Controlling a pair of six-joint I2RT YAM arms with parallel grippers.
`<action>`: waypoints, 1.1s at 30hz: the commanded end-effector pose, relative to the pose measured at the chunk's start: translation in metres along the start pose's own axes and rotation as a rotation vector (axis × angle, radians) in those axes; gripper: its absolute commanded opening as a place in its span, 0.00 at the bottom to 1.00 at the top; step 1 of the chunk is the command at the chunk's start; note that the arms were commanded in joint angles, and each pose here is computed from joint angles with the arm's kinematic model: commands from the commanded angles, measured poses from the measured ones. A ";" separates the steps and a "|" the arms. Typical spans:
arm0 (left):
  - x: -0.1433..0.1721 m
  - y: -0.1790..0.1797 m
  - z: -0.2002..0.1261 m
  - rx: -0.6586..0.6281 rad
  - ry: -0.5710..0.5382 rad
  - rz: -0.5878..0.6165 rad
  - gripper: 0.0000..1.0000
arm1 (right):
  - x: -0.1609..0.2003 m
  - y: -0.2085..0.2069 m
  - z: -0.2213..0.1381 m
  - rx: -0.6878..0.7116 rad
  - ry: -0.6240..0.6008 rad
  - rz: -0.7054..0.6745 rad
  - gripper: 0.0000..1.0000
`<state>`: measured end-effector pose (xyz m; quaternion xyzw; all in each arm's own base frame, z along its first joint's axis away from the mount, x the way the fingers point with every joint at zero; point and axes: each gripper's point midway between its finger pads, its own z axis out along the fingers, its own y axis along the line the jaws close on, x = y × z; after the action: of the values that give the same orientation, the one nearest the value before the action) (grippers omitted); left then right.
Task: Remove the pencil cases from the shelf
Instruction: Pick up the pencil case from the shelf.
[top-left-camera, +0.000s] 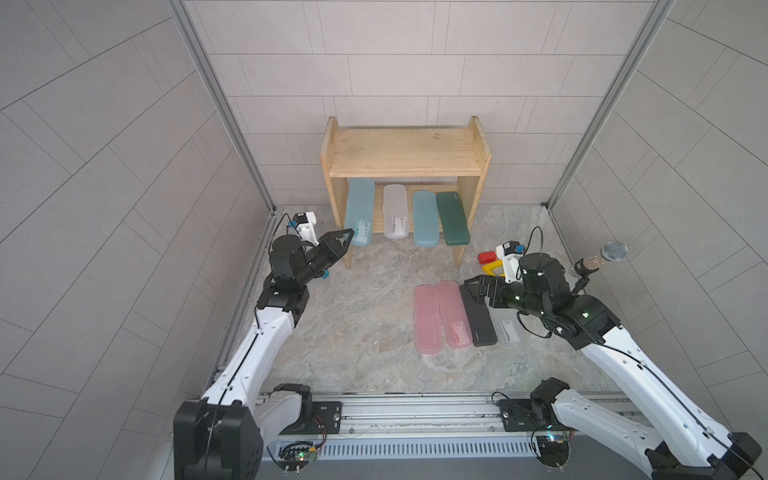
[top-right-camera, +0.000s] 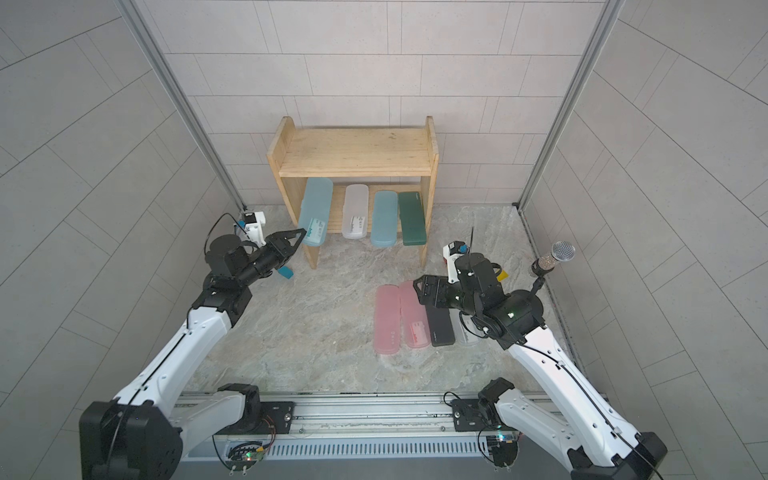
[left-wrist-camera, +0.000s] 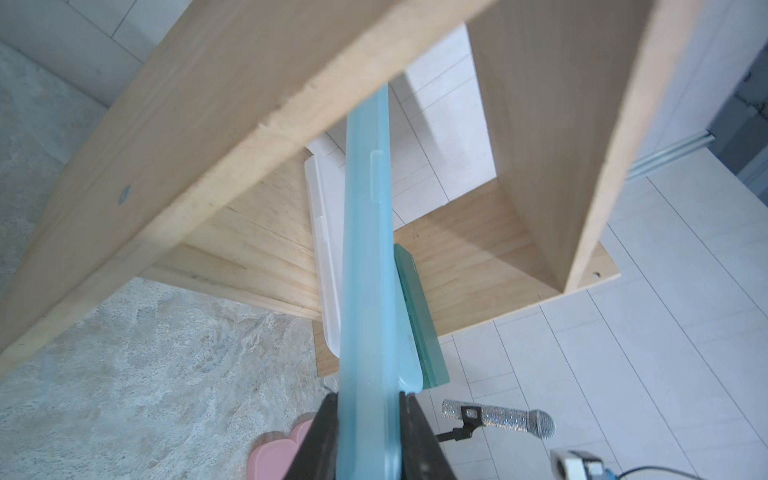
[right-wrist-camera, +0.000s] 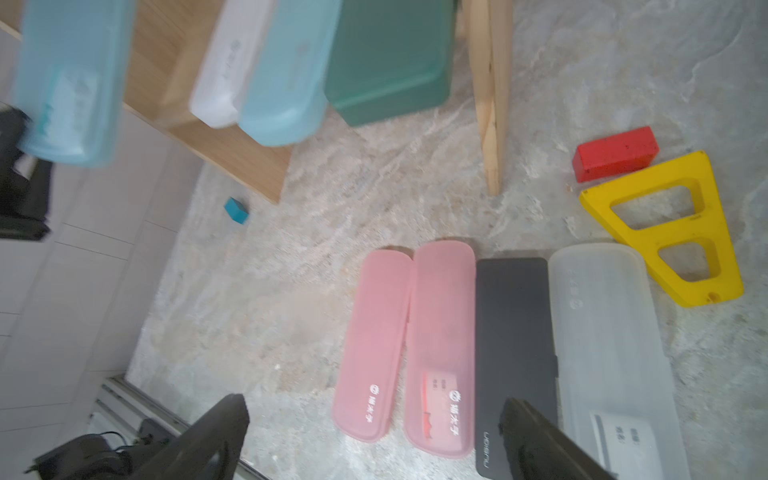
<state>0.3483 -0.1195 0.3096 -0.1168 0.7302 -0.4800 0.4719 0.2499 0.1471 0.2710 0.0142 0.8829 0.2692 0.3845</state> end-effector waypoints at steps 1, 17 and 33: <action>0.013 -0.018 -0.018 0.079 0.019 0.154 0.00 | -0.031 0.039 -0.011 -0.155 -0.095 0.069 1.00; 0.045 -0.059 -0.085 0.240 -0.069 0.393 0.00 | -0.061 0.220 0.035 -0.493 -0.060 0.030 1.00; 0.050 -0.068 -0.098 0.274 -0.094 0.418 0.00 | -0.044 0.259 0.091 -0.371 0.020 -0.106 1.00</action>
<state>0.2327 -0.1255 0.3308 0.0525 0.6661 -0.4621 0.5831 0.2962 0.4041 0.3724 -0.0972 0.8173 0.4244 0.3774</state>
